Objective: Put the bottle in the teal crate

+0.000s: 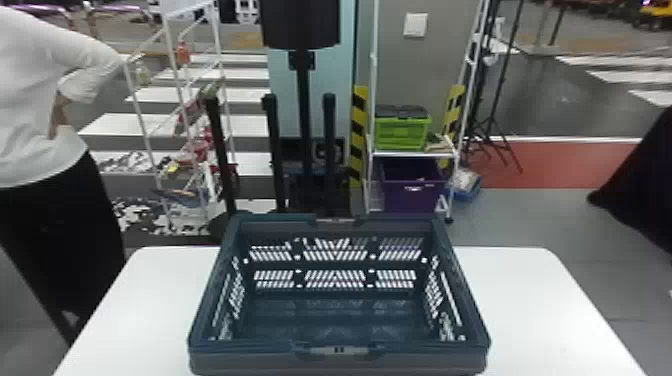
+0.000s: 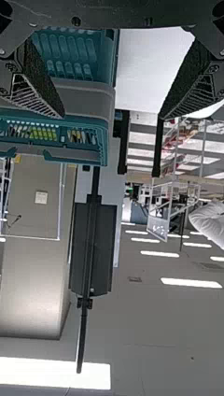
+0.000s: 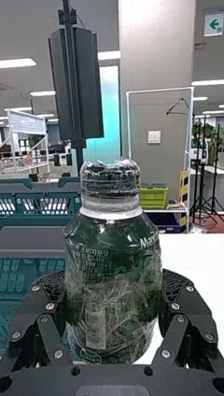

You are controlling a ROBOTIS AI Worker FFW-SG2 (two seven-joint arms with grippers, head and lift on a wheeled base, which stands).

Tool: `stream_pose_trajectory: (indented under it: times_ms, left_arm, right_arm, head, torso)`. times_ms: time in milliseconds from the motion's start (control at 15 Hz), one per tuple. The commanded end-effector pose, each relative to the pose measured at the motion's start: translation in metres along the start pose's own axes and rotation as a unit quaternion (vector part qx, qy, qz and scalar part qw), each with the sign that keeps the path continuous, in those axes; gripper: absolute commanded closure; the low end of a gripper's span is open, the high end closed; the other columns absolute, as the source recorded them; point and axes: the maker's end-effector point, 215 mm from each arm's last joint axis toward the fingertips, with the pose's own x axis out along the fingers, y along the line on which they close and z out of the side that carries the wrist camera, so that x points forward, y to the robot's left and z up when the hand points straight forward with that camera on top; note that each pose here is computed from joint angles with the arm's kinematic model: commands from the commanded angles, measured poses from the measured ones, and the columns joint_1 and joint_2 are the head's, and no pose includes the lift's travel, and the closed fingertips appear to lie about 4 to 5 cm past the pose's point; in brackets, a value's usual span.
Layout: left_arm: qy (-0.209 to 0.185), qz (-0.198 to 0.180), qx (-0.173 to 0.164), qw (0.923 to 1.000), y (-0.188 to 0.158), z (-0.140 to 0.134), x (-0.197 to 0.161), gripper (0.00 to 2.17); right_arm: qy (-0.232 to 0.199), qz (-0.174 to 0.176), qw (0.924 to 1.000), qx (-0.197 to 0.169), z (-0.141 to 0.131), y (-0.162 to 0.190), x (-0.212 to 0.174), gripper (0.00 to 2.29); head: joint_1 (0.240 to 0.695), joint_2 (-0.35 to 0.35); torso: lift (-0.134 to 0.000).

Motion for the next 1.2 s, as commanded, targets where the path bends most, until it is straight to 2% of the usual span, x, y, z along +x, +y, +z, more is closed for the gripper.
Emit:
stream_pose_trajectory:
  times_ms: [0,600,733,933,1133]
  left_arm:
    - [0.0,-0.001,0.0,1.0,0.0,0.0,0.0,0.13]
    - [-0.004,-0.002,0.0,1.0,0.0,0.007,0.003,0.13]
    - [0.009,0.0,0.005,0.9999,0.0,-0.001,0.006,0.13]
    - [0.046,-0.001,0.017,0.9988,-0.003,-0.019,0.012,0.13]
    - [0.035,-0.004,0.013,0.9993,-0.007,-0.008,0.018,0.13]
  right_arm:
    - [-0.002,0.0,1.0,0.0,0.002,0.0,0.0,2.29]
    - [-0.004,0.004,1.0,-0.002,0.013,0.003,0.008,2.29]
    - [0.006,0.006,1.0,-0.002,0.015,0.004,0.012,2.29]
    - [-0.012,0.009,0.9999,-0.004,0.04,0.004,0.018,2.29]
    - [-0.026,0.015,0.9995,-0.006,0.078,0.008,0.028,2.29]
  head:
    - [0.499,0.0]
    - [0.499,0.0]
    - [0.499,0.0]
    - [0.499,0.0]
    - [0.499,0.0]
  torso:
    - [0.0]
    - [0.0]
    - [0.0]
    - [0.0]
    - [0.0]
